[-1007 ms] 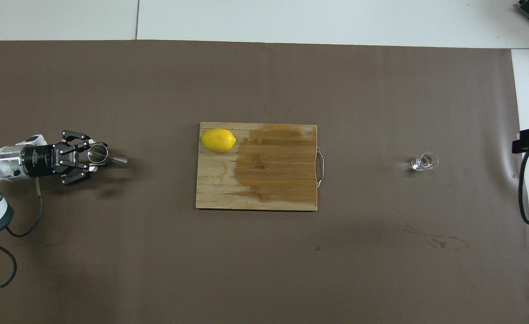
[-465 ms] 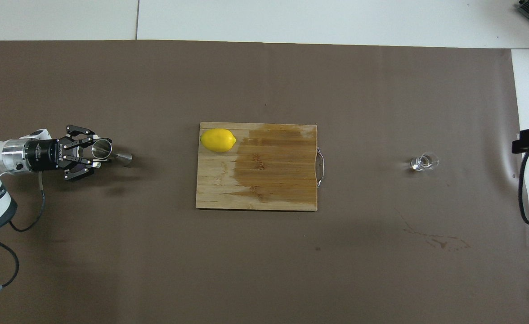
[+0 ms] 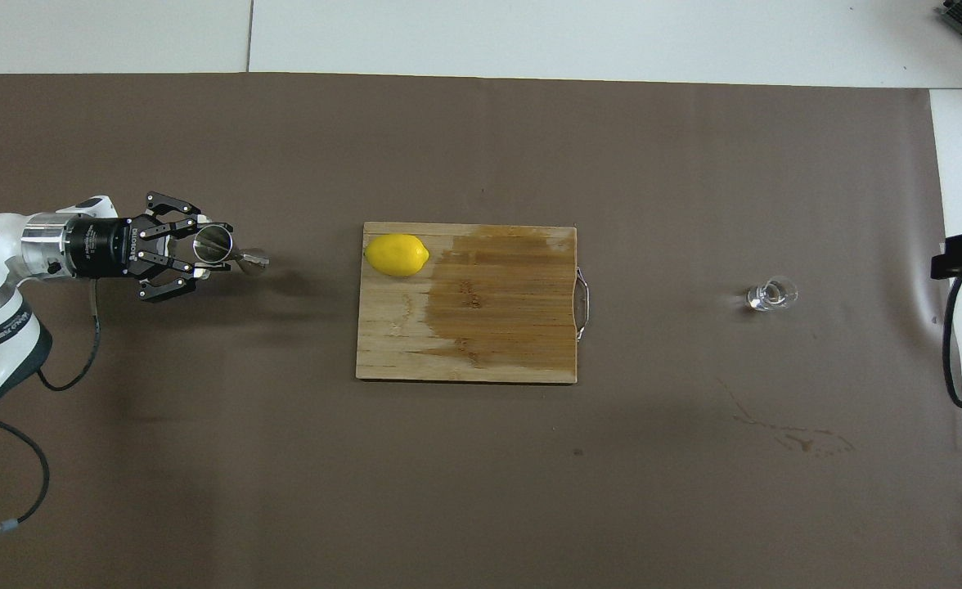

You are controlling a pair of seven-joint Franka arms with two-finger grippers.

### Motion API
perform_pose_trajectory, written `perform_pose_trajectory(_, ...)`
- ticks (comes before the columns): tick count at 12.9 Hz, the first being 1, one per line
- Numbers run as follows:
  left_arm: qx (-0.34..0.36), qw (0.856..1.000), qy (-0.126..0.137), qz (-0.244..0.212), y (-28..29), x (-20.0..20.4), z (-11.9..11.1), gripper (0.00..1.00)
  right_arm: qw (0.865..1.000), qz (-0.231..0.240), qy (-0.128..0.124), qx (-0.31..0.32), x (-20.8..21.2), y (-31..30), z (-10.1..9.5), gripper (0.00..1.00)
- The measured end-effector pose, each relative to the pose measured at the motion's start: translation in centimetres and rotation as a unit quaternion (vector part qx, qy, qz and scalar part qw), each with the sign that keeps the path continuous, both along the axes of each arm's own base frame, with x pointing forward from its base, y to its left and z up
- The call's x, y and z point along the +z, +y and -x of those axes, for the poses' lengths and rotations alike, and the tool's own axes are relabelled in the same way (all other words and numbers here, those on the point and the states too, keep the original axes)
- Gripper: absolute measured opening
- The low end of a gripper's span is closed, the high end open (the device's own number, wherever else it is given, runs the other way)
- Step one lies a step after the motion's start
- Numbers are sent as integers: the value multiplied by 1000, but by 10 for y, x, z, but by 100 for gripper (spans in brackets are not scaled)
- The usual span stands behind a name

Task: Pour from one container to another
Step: 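Carry the jigger cup with the left gripper onto the cutting board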

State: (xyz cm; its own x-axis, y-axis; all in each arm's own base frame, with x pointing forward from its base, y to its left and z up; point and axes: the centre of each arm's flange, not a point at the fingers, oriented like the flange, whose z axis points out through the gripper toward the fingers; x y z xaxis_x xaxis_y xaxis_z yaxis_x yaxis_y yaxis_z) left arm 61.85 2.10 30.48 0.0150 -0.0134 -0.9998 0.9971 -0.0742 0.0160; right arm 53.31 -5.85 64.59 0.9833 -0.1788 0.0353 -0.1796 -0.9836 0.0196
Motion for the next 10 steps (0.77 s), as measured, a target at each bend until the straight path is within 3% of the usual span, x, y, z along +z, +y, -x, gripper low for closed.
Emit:
perform_pose_trajectory(4, -3, 1000, -4, -9, -74, 31, -7, 48, 1000, 0, 0, 0, 0, 0, 0, 100)
perform_pose_trajectory(10, 17, 1000, 13, -3, -182, 36, 5, 48, 1000, 0, 0, 0, 0, 0, 0, 100)
